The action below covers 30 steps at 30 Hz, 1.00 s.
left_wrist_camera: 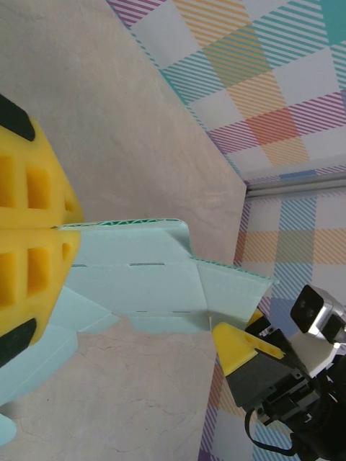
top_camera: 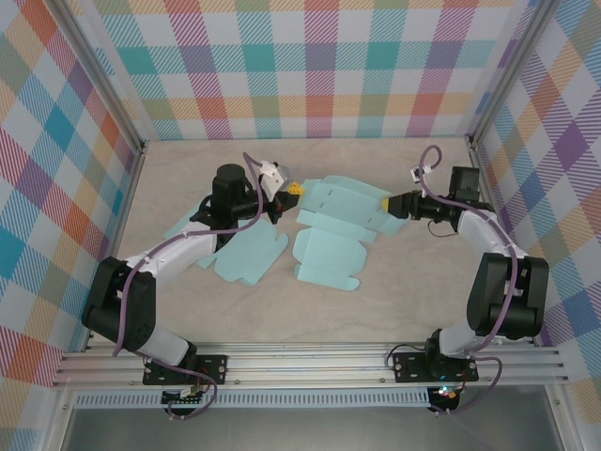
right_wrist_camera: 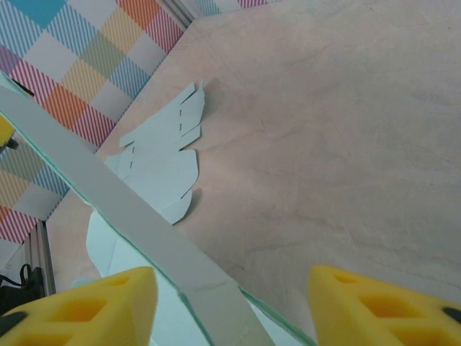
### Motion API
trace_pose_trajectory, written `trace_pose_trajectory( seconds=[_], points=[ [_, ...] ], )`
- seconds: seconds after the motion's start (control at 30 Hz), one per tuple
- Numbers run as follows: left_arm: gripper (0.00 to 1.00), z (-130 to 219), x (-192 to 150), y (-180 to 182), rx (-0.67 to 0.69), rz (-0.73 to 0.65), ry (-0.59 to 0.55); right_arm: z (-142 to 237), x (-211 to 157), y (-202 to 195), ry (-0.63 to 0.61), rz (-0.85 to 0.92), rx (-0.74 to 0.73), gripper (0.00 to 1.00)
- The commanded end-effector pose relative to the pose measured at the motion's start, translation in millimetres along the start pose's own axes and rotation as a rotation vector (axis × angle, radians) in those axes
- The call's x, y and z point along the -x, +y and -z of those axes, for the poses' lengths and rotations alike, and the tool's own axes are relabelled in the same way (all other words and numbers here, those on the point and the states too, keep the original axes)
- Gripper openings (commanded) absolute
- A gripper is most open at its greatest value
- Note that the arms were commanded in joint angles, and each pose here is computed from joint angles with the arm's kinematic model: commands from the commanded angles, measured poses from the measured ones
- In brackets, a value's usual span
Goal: Fold the paper box
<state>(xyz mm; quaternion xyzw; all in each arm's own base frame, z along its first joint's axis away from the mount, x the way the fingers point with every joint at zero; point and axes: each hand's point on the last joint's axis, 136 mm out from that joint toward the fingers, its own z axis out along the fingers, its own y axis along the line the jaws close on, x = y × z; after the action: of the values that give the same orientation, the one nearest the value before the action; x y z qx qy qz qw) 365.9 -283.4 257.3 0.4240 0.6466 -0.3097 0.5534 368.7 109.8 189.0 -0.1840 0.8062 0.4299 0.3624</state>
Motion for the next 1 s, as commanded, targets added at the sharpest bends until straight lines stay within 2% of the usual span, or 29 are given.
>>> trace_pose_trajectory(
  seconds=[0.0, 0.07, 0.27, 0.4, 0.47, 0.5, 0.53, 0.6, 0.63, 0.67, 0.77, 0.83, 0.97],
  points=[
    [0.0, 2, 14, 6, -0.014, -0.029, -0.014, 5, 12, 22, -0.028, 0.099, 0.024, 0.49],
    [0.0, 2, 13, 7, -0.013, -0.022, 0.006, 5, 15, 27, -0.031, 0.117, 0.022, 0.41],
    [0.0, 7, 16, 13, 0.026, -0.009, 0.041, -1, 18, 46, -0.001, 0.18, 0.006, 0.09],
    [0.01, 12, 18, 21, 0.066, 0.0, 0.048, -9, 16, 60, 0.043, 0.247, -0.034, 0.02],
    [0.15, 17, 18, 27, 0.092, 0.008, 0.06, -10, 17, 66, 0.054, 0.275, -0.055, 0.01],
    [0.27, 20, 18, 32, 0.11, 0.012, 0.066, -11, 17, 69, 0.06, 0.297, -0.066, 0.0],
    [0.41, 24, 18, 37, 0.128, 0.014, 0.071, -12, 17, 73, 0.069, 0.314, -0.073, 0.0],
    [0.85, 34, 23, 46, 0.171, -0.008, 0.073, -12, 18, 83, 0.085, 0.357, -0.084, 0.0],
    [0.96, 39, 27, 50, 0.196, -0.034, 0.074, -11, 20, 87, 0.09, 0.371, -0.086, 0.0],
    [1.0, 44, 32, 54, 0.228, -0.069, 0.076, -10, 20, 93, 0.096, 0.391, -0.084, 0.0],
    [1.0, 53, 55, 56, 0.259, -0.198, 0.054, -10, 22, 108, 0.106, 0.438, -0.073, 0.0],
    [1.0, 54, 70, 48, 0.214, -0.28, 0.026, -10, 23, 117, 0.111, 0.465, -0.06, 0.0],
    [0.96, 44, 87, 46, 0.146, -0.342, 0.001, -14, 20, 128, 0.133, 0.5, -0.052, 0.0]
  ],
)
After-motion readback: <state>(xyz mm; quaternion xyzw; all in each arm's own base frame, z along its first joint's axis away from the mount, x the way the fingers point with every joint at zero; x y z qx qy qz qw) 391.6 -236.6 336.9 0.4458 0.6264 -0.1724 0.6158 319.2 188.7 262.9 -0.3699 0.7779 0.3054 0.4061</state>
